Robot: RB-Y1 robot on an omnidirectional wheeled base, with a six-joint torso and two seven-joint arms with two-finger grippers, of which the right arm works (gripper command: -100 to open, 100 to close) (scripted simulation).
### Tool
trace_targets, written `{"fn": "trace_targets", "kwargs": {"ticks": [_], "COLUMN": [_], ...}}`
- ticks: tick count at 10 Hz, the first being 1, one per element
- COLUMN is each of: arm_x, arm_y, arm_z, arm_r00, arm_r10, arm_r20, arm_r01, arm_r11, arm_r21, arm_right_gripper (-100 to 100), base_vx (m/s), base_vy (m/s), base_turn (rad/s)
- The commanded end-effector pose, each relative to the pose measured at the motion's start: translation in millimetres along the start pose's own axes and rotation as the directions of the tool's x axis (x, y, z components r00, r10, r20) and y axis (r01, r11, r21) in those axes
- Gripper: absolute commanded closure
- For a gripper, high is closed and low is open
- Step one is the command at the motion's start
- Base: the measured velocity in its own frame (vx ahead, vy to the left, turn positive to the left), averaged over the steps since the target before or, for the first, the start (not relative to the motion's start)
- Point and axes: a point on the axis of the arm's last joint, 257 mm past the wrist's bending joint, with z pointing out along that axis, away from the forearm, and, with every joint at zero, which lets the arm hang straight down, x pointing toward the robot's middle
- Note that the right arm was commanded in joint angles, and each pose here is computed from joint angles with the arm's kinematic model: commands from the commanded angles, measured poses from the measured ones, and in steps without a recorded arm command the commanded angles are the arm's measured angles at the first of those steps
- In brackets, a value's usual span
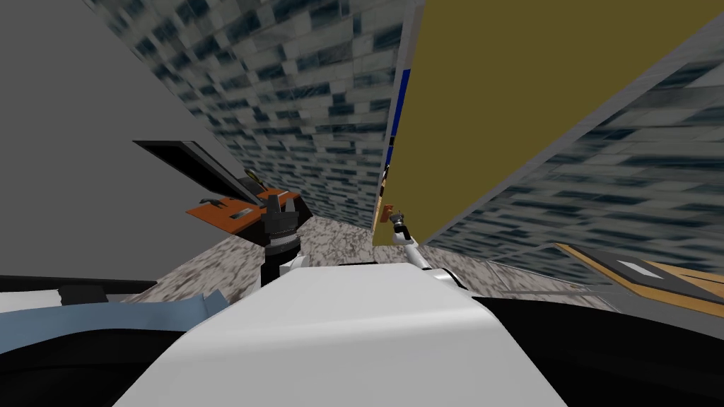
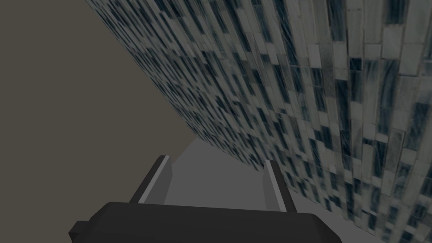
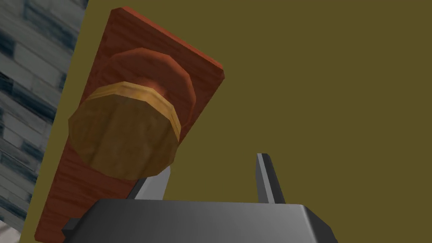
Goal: Pull the door open
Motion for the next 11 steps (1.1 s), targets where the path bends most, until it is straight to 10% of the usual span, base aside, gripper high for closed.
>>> {"fn": "trace_targets", "kwargs": {"ticks": [1, 8, 11], "arm_x": [15.3, 23.8, 32.6], "arm_y": [-22.7, -34.8, -46.8], "arm_z": [0.6, -0.2, -1.1], "arm_r00": [0.996, 0.973, 0.93], "arm_r10": [0.085, 0.229, 0.367], "arm_r20": [-0.013, -0.005, 0.004], "arm_r01": [-0.085, -0.229, -0.367], "arm_r11": [0.996, 0.973, 0.93], "arm_r21": [0.018, 0.023, 0.028], "arm_right_gripper": [-100, -100, -100], "base_vx": [-0.103, -0.05, -0.067], "base_vy": [-0.039, -0.016, -0.032], "base_turn": [-0.005, 0.012, 0.0]}}
